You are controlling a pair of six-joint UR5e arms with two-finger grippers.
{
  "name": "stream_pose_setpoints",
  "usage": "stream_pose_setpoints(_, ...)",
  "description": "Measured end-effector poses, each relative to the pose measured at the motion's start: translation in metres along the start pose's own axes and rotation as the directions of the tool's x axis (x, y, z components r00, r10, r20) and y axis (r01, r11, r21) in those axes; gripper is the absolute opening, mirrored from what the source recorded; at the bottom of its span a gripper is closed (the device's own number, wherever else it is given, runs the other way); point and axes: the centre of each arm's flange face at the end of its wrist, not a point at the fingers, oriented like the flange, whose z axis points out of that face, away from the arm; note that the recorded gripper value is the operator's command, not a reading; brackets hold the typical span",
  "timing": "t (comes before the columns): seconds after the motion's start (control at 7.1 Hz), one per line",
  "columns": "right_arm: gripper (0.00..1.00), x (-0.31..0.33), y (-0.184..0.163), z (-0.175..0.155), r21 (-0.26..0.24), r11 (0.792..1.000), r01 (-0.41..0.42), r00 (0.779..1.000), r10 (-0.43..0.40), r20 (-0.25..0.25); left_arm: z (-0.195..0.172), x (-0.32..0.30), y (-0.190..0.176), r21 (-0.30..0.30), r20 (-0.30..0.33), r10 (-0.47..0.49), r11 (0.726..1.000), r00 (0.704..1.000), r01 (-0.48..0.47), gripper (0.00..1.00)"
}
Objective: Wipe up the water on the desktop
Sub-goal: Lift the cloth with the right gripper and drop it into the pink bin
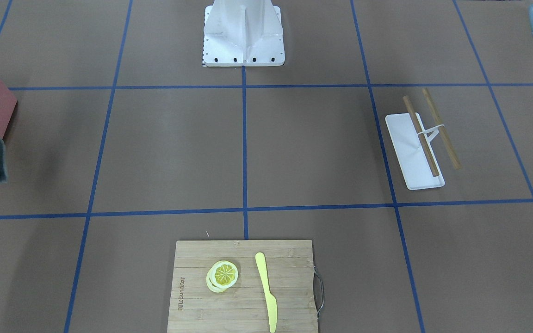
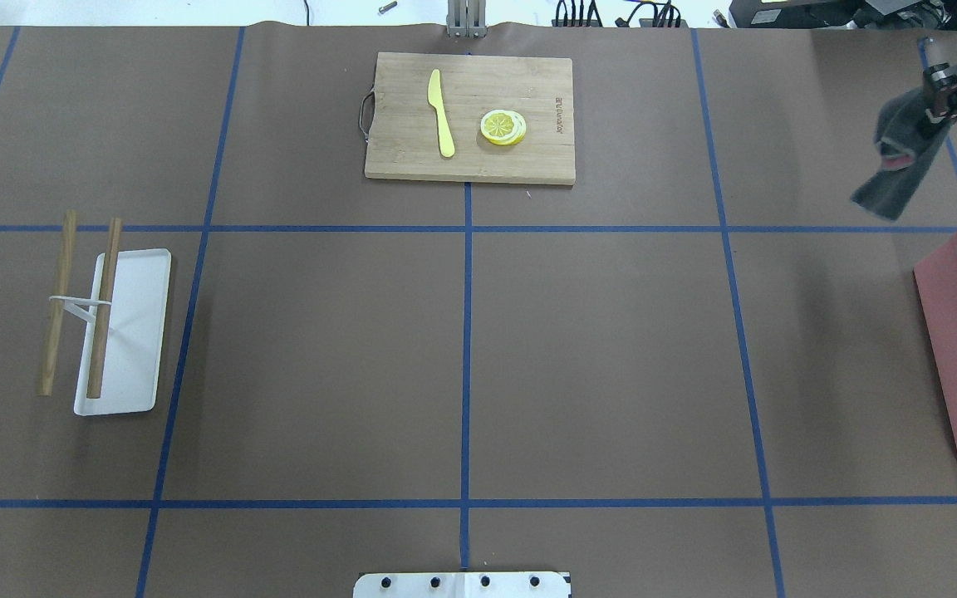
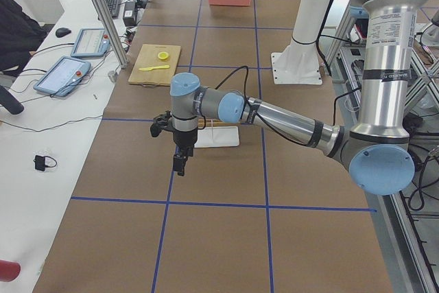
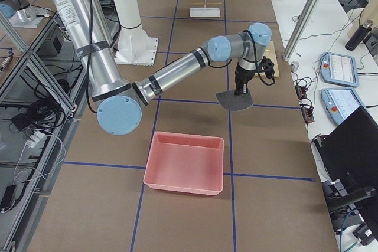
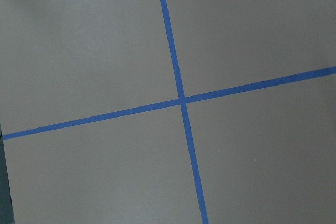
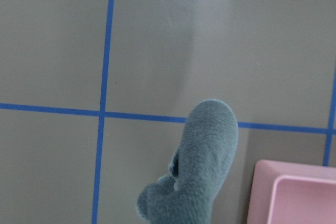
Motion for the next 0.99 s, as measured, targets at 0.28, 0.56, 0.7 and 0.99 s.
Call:
stream_pose_setpoints(0.28,0.0,0.054,0.066,-0.003,-0.045,0.999,0.003,0.998,-0.006,-0.059,0.001,0.0,0.003,-0.004,-0.003,-0.001,1.0,1.0,0.001,0.98)
stream_pose_setpoints(0.56,0.0,0.106,0.103,0.025,-0.125,0.991,0.036,0.991,-0.051,-0.121,0.001,0.0,0.004,-0.004,-0.003,-0.001,1.0,1.0,0.001,0.98)
stream_pose_setpoints(0.7,0.06,0.124,0.112,0.039,-0.161,0.986,0.037,0.988,-0.06,-0.139,0.001,0.0,0.004,-0.004,-0.003,-0.001,1.0,1.0,0.001,0.98)
stream_pose_setpoints(0.99,0.06,0.151,0.12,0.064,-0.218,0.974,0.055,0.987,-0.086,-0.137,0.001,0.0,0.004,-0.003,-0.003,0.0,1.0,1.0,0.0,0.98)
